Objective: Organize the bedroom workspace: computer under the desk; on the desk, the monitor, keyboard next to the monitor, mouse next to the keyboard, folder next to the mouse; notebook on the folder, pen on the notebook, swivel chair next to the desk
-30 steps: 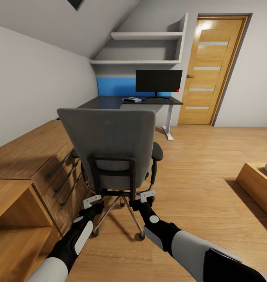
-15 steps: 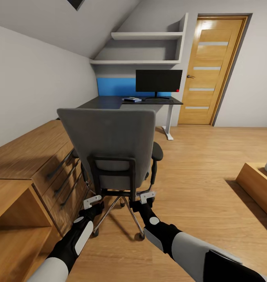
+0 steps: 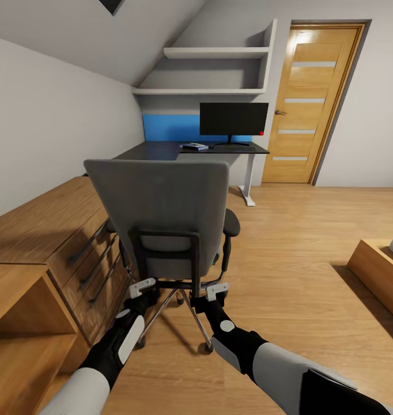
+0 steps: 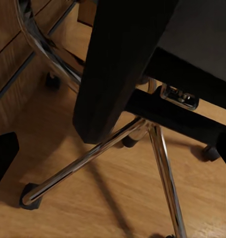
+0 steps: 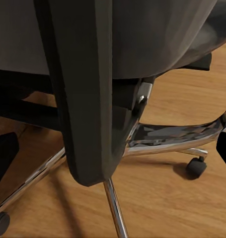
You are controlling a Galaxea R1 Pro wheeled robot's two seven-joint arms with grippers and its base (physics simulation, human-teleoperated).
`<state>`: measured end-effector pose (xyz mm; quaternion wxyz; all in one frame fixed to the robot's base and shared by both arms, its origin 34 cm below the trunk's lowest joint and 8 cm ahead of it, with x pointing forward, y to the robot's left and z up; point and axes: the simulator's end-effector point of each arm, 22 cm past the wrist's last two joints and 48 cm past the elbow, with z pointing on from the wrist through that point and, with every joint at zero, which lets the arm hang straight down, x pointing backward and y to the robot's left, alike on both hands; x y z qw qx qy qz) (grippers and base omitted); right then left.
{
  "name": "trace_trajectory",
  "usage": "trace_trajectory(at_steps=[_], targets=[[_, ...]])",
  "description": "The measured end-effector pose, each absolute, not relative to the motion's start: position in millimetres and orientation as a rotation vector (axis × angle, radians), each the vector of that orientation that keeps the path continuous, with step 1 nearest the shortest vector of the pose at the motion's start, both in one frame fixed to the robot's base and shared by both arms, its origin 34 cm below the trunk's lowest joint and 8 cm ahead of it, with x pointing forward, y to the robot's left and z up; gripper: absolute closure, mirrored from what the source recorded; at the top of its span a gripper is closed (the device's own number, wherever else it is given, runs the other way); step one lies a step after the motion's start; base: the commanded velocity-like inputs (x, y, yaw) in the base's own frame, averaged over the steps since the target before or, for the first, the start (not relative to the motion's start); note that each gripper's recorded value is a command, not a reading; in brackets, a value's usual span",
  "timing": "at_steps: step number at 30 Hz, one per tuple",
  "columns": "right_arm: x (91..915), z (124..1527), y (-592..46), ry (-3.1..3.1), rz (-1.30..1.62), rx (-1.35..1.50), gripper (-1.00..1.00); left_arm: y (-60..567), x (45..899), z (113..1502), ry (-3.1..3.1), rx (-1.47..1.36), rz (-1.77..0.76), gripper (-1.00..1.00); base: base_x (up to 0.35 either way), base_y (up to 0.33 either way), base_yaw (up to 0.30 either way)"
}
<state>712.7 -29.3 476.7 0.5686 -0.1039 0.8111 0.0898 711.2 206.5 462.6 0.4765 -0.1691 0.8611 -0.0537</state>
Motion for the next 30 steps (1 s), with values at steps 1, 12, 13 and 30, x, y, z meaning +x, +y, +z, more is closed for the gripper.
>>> trace_trajectory(at_steps=[1,12,13,30], targets=[[712.7,476.7,-29.2,1.905,0.211,-0.244,-1.0,205.3,711.7,463.3,2.103,-0.411,-0.132,-1.0,0.0,0.0,0.0],[712.6,476.6,-29.1,1.906,0.211,-0.244,-1.0,196.2,723.0,485.8,2.007,-0.303,-0.083,-1.0,0.0,0.0,0.0],[712.6,476.5,-29.2,1.906,0.211,-0.244,-1.0,196.1,723.5,487.1,2.002,-0.301,-0.081,-1.0,0.0,0.0,0.0],[712.6,476.6,-28.9,1.905,0.212,-0.244,-1.0,199.7,725.4,490.9,1.981,-0.297,-0.073,-1.0,0.0,0.0,0.0]])
